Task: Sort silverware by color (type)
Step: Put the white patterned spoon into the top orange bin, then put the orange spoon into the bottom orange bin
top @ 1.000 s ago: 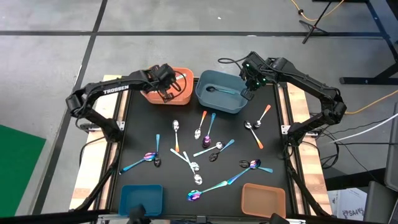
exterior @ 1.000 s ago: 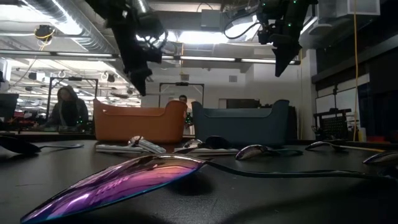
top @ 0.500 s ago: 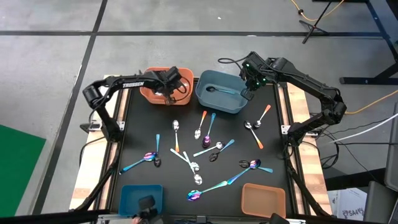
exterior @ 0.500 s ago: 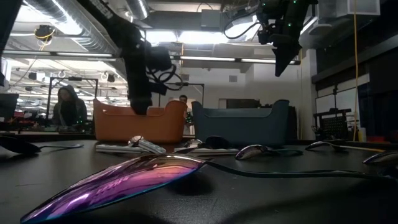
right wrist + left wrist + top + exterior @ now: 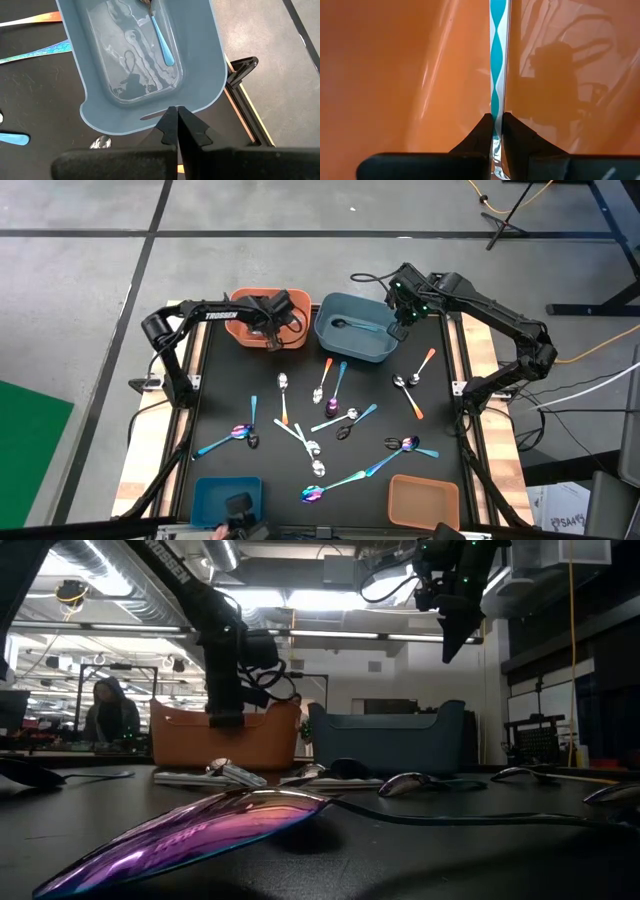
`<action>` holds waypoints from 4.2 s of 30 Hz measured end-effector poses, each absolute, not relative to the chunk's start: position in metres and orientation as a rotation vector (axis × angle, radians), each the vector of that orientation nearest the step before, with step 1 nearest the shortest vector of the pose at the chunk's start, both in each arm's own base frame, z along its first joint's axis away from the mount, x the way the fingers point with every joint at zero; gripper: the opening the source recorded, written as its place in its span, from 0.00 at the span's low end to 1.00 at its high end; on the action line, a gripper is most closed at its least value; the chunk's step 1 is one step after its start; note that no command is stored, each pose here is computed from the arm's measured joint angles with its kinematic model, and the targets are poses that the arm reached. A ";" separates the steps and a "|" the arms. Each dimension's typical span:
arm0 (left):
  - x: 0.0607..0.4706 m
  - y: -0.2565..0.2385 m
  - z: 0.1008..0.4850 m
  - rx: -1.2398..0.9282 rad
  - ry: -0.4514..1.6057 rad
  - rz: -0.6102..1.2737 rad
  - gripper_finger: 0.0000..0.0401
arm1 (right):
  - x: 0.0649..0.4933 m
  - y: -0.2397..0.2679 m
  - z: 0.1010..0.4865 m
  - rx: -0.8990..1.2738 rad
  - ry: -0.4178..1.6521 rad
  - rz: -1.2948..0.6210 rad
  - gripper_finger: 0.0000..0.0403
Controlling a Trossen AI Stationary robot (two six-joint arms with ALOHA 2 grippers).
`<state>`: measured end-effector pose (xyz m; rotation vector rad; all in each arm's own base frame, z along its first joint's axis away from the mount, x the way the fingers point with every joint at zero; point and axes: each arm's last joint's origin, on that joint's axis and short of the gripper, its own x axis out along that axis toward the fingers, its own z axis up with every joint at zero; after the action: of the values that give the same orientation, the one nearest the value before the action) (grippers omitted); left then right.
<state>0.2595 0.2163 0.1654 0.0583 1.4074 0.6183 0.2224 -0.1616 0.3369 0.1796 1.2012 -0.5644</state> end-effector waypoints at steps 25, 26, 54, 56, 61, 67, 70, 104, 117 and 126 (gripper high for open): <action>0.260 0.217 0.166 0.060 1.397 0.626 0.23 | 0.222 -0.161 0.337 0.180 1.204 -0.564 0.00; 0.260 0.217 0.168 0.060 1.393 0.628 0.22 | 0.222 -0.161 0.337 0.181 1.206 -0.563 0.00; 0.282 0.128 0.251 0.184 1.063 0.539 0.22 | 0.219 -0.149 0.333 0.483 1.206 -0.398 0.00; 0.284 0.119 0.253 0.177 1.044 0.526 0.22 | 0.219 -0.148 0.334 0.557 1.184 -0.375 0.00; 0.292 0.097 0.254 0.181 1.020 0.477 0.22 | 0.227 -0.134 0.329 0.623 1.190 -0.303 0.00; 0.299 0.073 0.254 0.193 1.001 0.417 0.23 | 0.241 -0.099 0.312 0.559 1.290 -0.192 0.00; 0.301 0.065 0.254 0.187 0.993 0.400 0.23 | 0.247 -0.078 0.302 0.529 1.341 -0.139 0.00; 0.305 0.040 0.254 0.201 0.976 0.342 0.22 | 0.215 0.002 0.164 0.272 1.576 -0.476 0.00; 0.305 0.040 0.254 0.201 0.974 0.343 0.22 | 0.211 0.001 0.154 0.249 1.545 -0.530 0.00; 0.305 0.040 0.254 0.201 0.974 0.343 0.22 | 0.212 0.003 0.154 0.327 1.552 -0.500 0.00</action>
<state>0.3055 0.0403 0.2538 0.2010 0.9740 0.3426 0.2117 0.0026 0.1538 0.3274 1.5525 -0.4998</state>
